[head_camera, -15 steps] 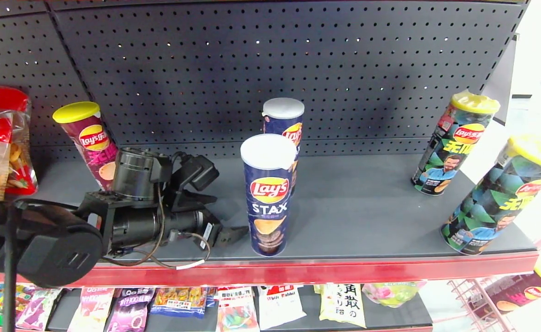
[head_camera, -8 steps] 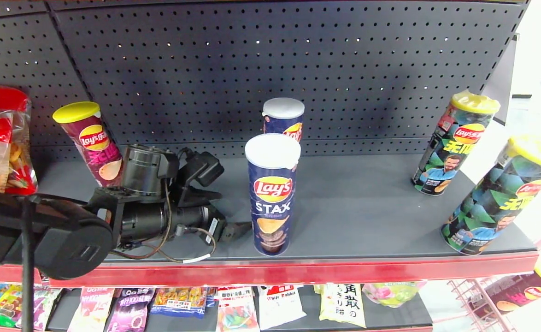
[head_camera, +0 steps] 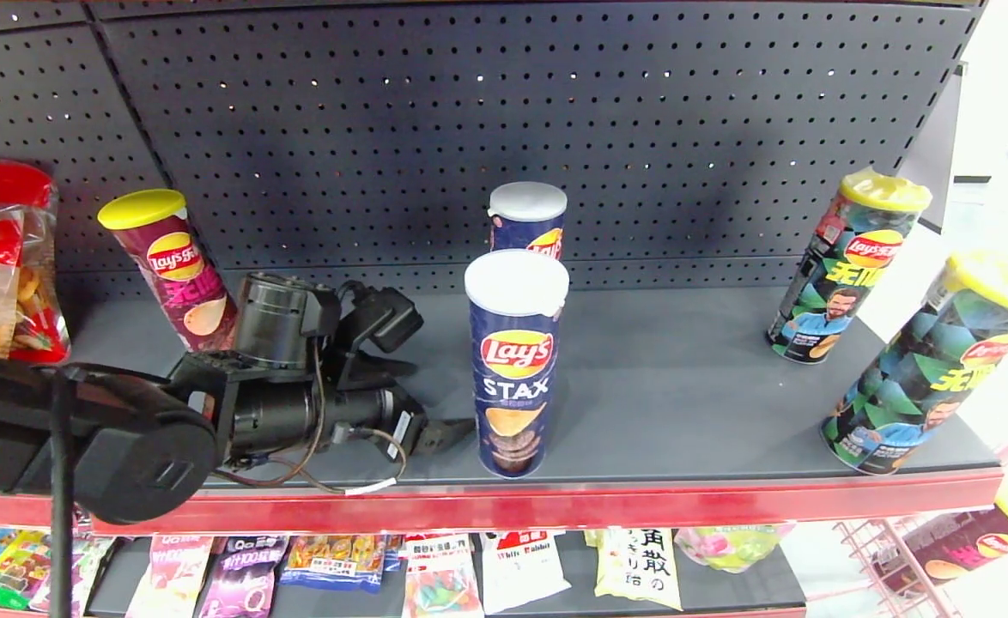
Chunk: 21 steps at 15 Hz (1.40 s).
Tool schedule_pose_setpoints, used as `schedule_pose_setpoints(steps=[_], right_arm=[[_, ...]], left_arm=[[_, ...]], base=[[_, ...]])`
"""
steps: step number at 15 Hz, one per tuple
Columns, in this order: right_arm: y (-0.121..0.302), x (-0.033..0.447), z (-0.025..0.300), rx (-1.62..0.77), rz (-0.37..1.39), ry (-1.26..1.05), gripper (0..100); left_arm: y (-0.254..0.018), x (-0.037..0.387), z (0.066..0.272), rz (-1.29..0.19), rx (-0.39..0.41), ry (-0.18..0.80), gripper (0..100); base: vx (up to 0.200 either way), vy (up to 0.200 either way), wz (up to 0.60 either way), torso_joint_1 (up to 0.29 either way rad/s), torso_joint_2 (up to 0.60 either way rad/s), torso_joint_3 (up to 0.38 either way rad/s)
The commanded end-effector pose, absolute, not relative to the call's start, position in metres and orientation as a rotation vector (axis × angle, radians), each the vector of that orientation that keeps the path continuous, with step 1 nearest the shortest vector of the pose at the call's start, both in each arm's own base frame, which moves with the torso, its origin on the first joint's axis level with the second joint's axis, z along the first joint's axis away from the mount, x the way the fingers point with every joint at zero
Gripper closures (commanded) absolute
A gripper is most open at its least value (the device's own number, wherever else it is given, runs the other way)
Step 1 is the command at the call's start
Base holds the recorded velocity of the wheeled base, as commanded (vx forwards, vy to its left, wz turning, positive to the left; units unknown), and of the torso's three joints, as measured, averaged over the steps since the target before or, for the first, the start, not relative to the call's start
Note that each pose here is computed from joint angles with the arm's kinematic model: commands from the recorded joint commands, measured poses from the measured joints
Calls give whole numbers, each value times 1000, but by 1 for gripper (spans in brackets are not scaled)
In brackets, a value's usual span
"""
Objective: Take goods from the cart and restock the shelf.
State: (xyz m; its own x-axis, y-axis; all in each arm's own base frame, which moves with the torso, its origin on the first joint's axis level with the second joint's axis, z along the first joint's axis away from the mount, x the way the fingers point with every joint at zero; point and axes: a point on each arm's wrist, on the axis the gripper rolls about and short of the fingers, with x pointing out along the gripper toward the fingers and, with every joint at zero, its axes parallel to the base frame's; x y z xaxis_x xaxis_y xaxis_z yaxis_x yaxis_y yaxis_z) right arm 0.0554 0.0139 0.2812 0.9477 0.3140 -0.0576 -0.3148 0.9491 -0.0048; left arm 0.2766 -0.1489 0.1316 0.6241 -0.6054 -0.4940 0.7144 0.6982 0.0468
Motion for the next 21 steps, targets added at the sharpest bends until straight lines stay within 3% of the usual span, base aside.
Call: schedule_pose_setpoints(steps=[1,4,5,7,8,12,14,21], right_arm=[[14,56,278,-15,321,67,0],[13,55,268,-12,302,92,0],[10,52,256,-7,249,116,0],[5,46,242,-21,153,132,0],[2,38,226,-37,67,147,0],[-1,8,184,-50,-61,126,0],[-2,1,172,-47,-128,121,0],[-2,-10,144,-57,-126,148,0]], left_arm=[[-141,272,134,-746,246,470,0],[-91,238,164,-615,216,390,0],[-62,196,181,-536,205,324,0],[-42,143,197,-448,213,262,0],[-25,90,202,-347,226,237,0],[9,-33,164,-225,222,292,0],[14,-43,158,-140,204,252,0],[17,-49,154,-128,206,198,0]], base=[[0,0,0,0,0,0],[0,0,0,0,0,0],[0,0,0,0,0,0],[0,0,0,0,0,0],[0,0,0,0,0,0],[0,0,0,0,0,0],[0,0,0,0,0,0],[-29,0,0,0,0,0]])
